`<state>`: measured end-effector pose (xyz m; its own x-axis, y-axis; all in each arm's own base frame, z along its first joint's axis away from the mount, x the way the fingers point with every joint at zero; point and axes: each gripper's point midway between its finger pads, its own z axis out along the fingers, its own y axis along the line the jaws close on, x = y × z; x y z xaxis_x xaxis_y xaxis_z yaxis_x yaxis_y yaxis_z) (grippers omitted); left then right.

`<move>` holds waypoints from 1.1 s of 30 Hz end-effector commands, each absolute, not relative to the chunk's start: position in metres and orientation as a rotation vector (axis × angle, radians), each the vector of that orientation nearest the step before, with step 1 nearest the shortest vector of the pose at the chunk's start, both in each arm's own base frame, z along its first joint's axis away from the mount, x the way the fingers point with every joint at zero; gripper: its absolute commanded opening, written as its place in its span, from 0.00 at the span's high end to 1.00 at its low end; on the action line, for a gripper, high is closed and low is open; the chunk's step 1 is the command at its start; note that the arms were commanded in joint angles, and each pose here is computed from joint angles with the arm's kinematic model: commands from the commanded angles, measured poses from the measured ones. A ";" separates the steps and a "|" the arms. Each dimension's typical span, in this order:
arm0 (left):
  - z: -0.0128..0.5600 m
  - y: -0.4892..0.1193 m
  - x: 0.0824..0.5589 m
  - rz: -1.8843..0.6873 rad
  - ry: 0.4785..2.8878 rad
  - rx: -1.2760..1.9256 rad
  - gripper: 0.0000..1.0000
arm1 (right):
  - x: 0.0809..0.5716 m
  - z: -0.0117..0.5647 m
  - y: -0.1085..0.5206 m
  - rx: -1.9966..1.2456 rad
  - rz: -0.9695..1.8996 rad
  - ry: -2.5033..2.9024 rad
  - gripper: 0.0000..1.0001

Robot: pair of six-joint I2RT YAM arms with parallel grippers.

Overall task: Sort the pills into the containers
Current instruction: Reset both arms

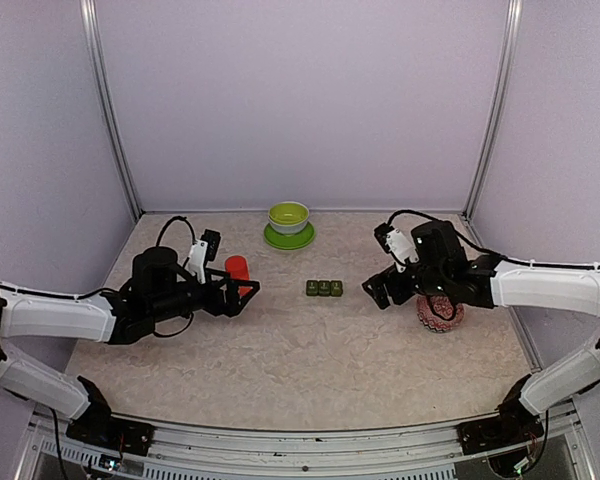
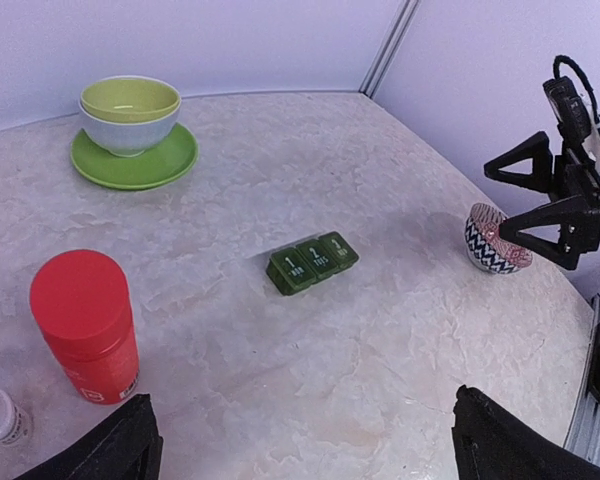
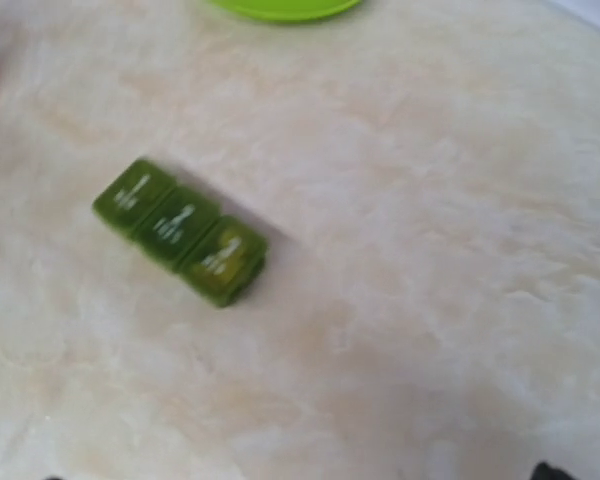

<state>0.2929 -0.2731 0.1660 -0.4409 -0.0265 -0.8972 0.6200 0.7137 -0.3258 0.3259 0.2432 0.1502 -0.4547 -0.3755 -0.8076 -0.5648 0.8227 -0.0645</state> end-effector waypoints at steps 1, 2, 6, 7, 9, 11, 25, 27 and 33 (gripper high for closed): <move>0.185 -0.257 0.299 -0.733 1.893 0.384 0.01 | 0.325 0.166 0.216 -0.555 0.319 2.077 0.00; 0.188 -0.252 0.301 -0.713 1.896 0.363 0.01 | 0.322 0.169 0.214 -0.543 0.353 2.070 0.00; 0.208 -0.232 0.306 -0.667 1.883 0.294 0.01 | 0.317 0.183 0.188 -0.452 0.353 2.031 0.00; 0.214 -0.226 0.305 -0.661 1.872 0.279 0.01 | 0.316 0.183 0.180 -0.430 0.344 2.030 0.00; 0.220 -0.215 0.306 -0.648 1.868 0.237 0.01 | 0.313 0.185 0.163 -0.374 0.327 2.031 0.00; 0.226 -0.204 0.307 -0.637 1.867 0.198 0.01 | 0.309 0.186 0.148 -0.327 0.331 2.027 0.00; 0.251 -0.156 0.305 -0.496 1.870 0.035 0.01 | 0.277 0.231 0.092 -0.143 0.275 1.890 0.00; 0.254 -0.153 0.303 -0.482 1.868 0.045 0.01 | 0.274 0.237 0.092 -0.146 0.282 1.870 0.00; 0.257 -0.145 0.296 -0.457 1.882 0.035 0.01 | 0.266 0.248 0.081 -0.109 0.252 1.836 0.00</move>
